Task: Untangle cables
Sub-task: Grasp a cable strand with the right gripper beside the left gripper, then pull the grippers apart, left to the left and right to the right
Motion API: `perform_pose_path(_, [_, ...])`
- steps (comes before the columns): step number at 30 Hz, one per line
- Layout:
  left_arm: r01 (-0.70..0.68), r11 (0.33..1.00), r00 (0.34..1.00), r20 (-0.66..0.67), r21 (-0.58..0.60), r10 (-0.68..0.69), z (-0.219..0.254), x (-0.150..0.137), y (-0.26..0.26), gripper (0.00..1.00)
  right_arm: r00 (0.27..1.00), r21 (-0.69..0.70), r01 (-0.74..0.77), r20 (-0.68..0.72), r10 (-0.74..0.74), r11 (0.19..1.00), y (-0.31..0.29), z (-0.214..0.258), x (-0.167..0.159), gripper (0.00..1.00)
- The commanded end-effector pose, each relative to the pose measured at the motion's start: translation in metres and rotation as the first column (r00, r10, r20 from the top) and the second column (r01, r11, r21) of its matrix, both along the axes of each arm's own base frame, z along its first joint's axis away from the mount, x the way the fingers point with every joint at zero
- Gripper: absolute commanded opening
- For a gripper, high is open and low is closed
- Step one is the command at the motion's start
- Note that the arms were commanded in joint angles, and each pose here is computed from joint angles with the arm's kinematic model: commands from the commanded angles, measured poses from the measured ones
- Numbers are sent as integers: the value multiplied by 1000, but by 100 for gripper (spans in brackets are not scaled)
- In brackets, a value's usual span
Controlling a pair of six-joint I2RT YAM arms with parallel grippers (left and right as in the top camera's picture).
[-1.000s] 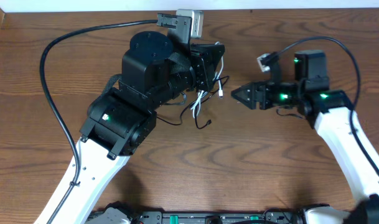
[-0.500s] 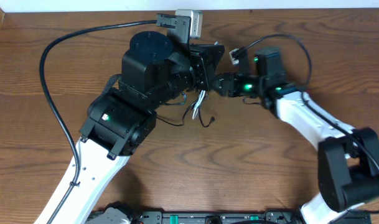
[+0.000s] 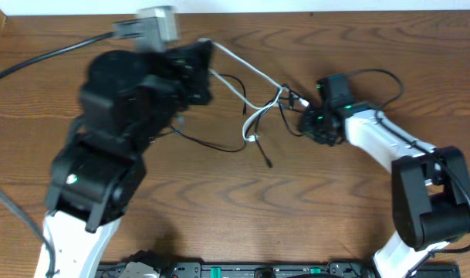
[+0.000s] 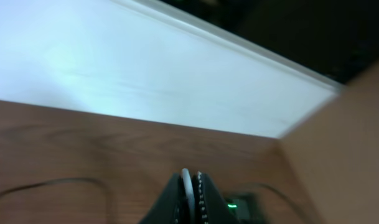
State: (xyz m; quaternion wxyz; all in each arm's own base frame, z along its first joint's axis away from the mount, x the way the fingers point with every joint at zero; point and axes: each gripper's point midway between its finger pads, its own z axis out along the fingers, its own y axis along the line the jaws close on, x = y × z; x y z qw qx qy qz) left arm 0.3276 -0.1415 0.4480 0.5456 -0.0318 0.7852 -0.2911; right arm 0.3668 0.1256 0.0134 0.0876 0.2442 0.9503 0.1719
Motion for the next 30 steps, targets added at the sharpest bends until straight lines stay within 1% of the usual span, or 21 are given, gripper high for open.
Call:
perform_pose_path(1, [-229, 969, 973, 22, 90, 228, 0, 10, 71, 7, 998, -123, -46, 26, 49, 991, -56, 20, -5, 24])
perform_pose_path(4, [-321, 940, 944, -40, 119, 327, -18, 18, 107, 7, 996, -153, -78, 39, 85, 985, -81, 44, -17, 24])
perform_pose_path(7, [-355, 917, 921, -98, 182, 376, -39, 23, 129, 7, 995, -172, -84, 46, 93, 981, -101, 65, -31, 24])
perform_pose_path(8, [-354, 908, 910, -140, 223, 390, -54, 26, 136, 7, 997, -202, -63, 36, 72, 977, -117, 75, -42, 22])
perform_pose_path(11, [-354, 890, 891, -187, 286, 414, -73, 30, 146, 7, 1000, -314, 31, 9, -30, 949, -157, 86, -60, 17])
perform_pose_path(13, [-386, 865, 860, -214, 319, 463, -84, 32, 159, 8, 995, -347, 101, 12, -104, 932, -181, 92, -68, 15])
perform_pose_path(17, [-435, 825, 802, -262, 360, 537, -103, 35, 186, 7, 972, -310, 233, 33, -234, 922, -217, 102, -83, 9])
perform_pose_path(18, [-442, 819, 788, -277, 367, 550, -108, 35, 192, 7, 973, -280, 231, 46, -228, 932, -220, 104, -83, 8])
perform_pose_path(20, [-450, 808, 761, -311, 381, 570, -119, 35, 202, 7, 980, -185, 192, 90, -178, 964, -218, 109, -79, 7])
perform_pose_path(22, [-449, 800, 732, -350, 398, 585, -132, 36, 211, 7, 984, -72, 93, 162, -80, 993, -203, 117, -71, 6])
perform_pose_path(24, [-434, 798, 717, -377, 418, 587, -142, 37, 214, 7, 979, -25, 34, 201, -28, 999, -193, 122, -68, 6])
perform_pose_path(26, [-435, 784, 695, -388, 444, 605, -150, 38, 220, 7, 981, -53, 46, 189, -36, 998, -198, 120, -69, 3])
perform_pose_path(28, [-453, 745, 652, -387, 490, 652, -158, 37, 232, 7, 981, -109, 144, 145, -127, 984, -217, 115, -75, 1])
perform_pose_path(29, [-460, 727, 631, -388, 510, 672, -161, 36, 237, 7, 974, -119, 199, 130, -184, 973, -226, 114, -79, 1])
perform_pose_path(30, [-462, 717, 616, -393, 522, 682, -165, 35, 241, 7, 970, -116, 223, 129, -208, 968, -231, 114, -80, 1])
